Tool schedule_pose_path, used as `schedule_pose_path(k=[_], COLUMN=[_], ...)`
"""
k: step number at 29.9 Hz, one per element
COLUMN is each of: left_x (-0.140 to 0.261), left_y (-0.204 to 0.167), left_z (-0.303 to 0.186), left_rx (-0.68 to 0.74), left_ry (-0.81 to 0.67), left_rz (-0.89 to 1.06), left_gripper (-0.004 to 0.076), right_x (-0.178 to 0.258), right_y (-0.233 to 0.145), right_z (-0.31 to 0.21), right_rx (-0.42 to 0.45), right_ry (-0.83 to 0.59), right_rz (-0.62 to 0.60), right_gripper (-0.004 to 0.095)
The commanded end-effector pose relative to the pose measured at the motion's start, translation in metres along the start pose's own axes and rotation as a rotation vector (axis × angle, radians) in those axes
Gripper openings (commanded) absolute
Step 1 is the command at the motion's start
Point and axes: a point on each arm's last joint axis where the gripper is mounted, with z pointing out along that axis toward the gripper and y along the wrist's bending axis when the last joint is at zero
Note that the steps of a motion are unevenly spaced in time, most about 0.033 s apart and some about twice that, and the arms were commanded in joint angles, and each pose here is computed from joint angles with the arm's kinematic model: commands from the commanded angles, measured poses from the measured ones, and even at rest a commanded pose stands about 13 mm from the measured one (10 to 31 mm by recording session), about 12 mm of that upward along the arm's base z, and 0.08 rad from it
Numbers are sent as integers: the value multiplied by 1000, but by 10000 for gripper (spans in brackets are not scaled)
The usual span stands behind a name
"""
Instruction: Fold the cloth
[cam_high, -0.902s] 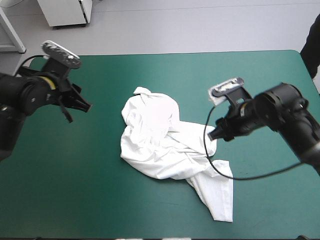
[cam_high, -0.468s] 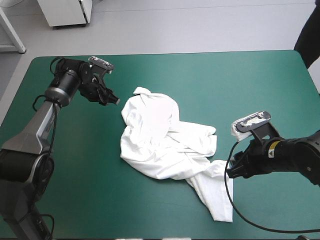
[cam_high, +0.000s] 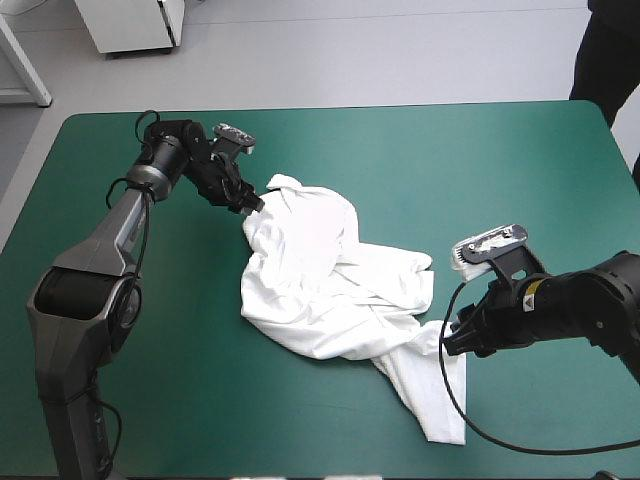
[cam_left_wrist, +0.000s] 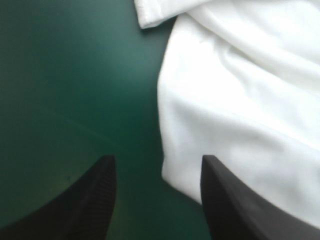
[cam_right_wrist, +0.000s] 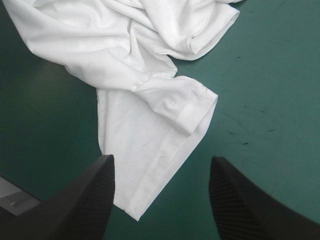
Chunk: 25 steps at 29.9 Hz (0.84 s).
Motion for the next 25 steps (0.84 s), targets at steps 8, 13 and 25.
schedule_pose_path(k=[8,13,25], left_x=[-11,-10,-13], left_y=[-12,-12,-23], left_z=[12,22,22], left_rx=[29,48,171], left_ry=[-19,-8,-37], left_rz=[24,13,25], left_gripper=[381,329,-20], right_x=[-3,-2,50], right_y=[0,-2,-11], right_z=[-6,-4,59], right_rx=[-7,13,44], right_ry=[-24,-16,270], right_rz=[-2,-8,3], right_gripper=[540,541,541])
